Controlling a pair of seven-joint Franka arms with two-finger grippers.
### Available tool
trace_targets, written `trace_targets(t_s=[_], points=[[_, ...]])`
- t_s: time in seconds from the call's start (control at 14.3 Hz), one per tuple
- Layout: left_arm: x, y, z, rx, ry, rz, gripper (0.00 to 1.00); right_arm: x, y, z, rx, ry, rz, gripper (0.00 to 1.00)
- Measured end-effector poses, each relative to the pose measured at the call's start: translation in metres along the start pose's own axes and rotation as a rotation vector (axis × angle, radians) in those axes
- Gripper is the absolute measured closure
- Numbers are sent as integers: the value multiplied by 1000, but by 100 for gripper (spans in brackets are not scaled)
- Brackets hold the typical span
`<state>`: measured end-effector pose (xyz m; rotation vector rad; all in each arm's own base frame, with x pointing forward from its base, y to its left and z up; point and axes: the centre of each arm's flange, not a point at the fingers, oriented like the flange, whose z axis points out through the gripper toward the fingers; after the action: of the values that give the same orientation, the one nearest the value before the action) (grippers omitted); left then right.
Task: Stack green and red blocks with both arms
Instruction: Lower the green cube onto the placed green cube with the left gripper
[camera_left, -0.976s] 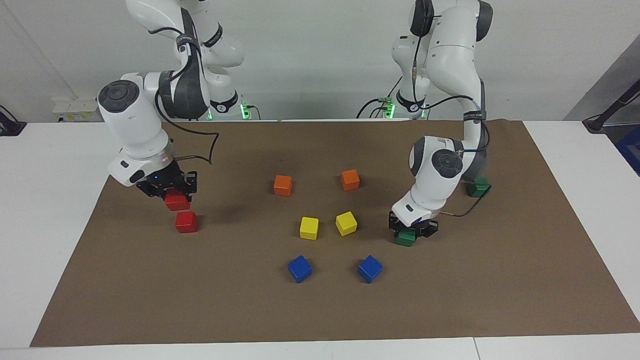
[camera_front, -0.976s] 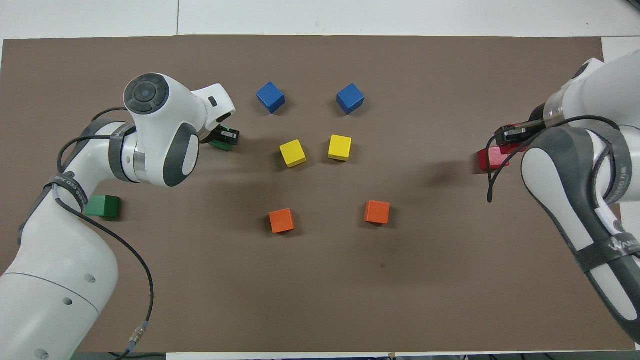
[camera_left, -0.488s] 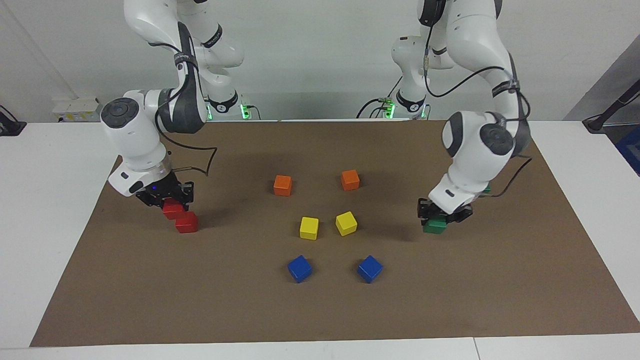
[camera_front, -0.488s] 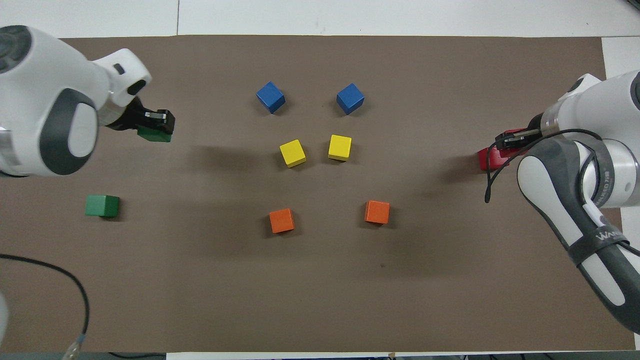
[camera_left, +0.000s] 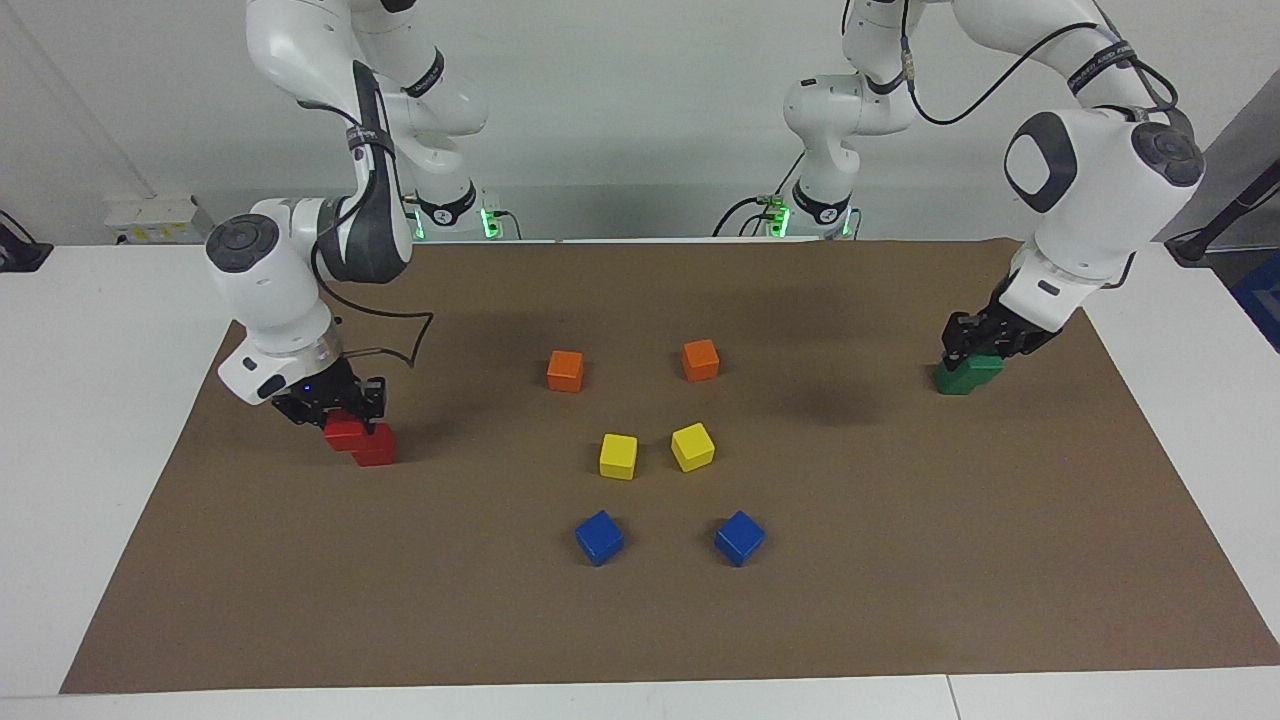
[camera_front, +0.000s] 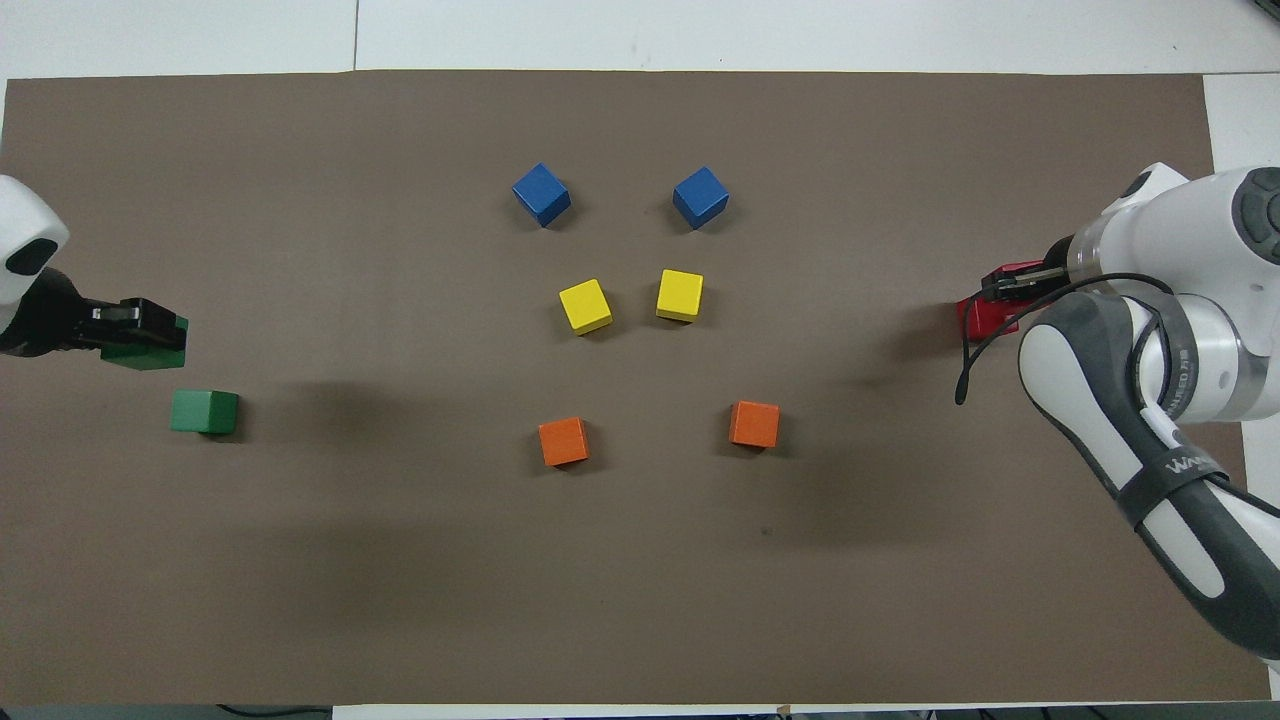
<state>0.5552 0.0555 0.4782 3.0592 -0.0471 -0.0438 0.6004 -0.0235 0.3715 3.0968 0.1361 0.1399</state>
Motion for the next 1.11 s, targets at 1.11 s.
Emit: trace_targets(t_s=[1.11], points=[[-43,-46,103,45,124,59,45,-10,-4,15,5,-23,-4,45]])
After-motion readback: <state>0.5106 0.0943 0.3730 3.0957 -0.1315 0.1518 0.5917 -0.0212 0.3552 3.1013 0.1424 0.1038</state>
